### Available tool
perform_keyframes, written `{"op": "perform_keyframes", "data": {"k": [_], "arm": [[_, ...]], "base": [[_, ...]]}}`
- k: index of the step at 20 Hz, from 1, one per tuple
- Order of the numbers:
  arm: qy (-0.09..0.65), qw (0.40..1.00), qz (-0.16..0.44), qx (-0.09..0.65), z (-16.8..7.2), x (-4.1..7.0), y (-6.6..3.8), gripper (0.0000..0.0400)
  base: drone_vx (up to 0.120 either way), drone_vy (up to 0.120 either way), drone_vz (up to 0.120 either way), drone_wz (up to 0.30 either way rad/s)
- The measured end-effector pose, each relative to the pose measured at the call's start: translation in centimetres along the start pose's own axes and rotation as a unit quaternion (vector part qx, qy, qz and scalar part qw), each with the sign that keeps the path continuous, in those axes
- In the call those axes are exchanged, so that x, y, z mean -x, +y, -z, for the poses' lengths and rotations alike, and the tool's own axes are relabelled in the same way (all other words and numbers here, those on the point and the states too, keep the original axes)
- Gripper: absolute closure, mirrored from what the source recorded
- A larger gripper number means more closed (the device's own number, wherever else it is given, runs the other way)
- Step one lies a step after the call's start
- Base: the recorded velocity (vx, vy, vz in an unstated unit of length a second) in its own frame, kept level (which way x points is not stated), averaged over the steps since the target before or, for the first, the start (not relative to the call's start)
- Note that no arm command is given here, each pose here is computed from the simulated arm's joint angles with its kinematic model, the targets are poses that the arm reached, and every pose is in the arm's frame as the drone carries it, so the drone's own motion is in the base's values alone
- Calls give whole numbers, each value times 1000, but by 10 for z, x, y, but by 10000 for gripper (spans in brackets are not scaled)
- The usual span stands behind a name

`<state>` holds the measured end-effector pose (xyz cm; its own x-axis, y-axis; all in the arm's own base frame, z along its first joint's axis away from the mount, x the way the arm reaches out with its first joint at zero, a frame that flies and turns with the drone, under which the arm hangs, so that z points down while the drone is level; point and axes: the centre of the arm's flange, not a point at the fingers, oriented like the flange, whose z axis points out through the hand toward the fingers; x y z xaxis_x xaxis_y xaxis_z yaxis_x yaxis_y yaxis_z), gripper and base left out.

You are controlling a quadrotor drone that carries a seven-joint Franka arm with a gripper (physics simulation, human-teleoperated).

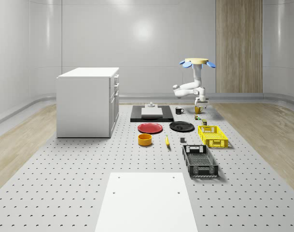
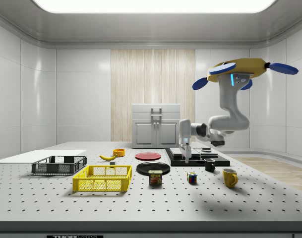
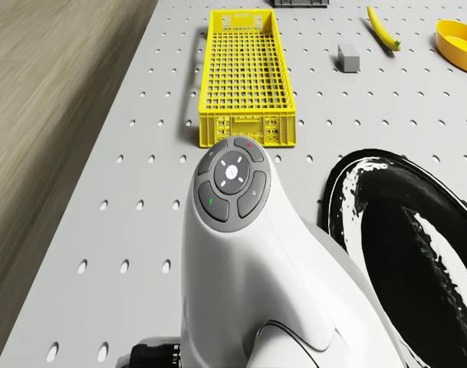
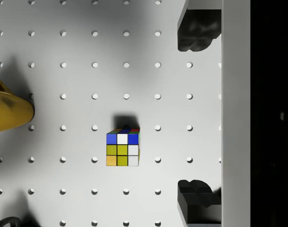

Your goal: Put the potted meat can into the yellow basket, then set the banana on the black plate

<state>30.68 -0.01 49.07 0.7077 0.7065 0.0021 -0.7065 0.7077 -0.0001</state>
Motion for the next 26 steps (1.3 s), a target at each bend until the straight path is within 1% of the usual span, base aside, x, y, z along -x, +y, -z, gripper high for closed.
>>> {"op": "perform_keyframes", "data": {"k": [2,12,16,26], "arm": [[0,1000,0,0,0,0,0,0],[0,1000,0,0,0,0,0,0],[0,1000,0,0,0,0,0,0],[0,1000,0,0,0,0,0,0]], "base": [[120,0,-20,0],[120,0,-120,0],[120,-120,-110,0],[120,-4,0,0]]}}
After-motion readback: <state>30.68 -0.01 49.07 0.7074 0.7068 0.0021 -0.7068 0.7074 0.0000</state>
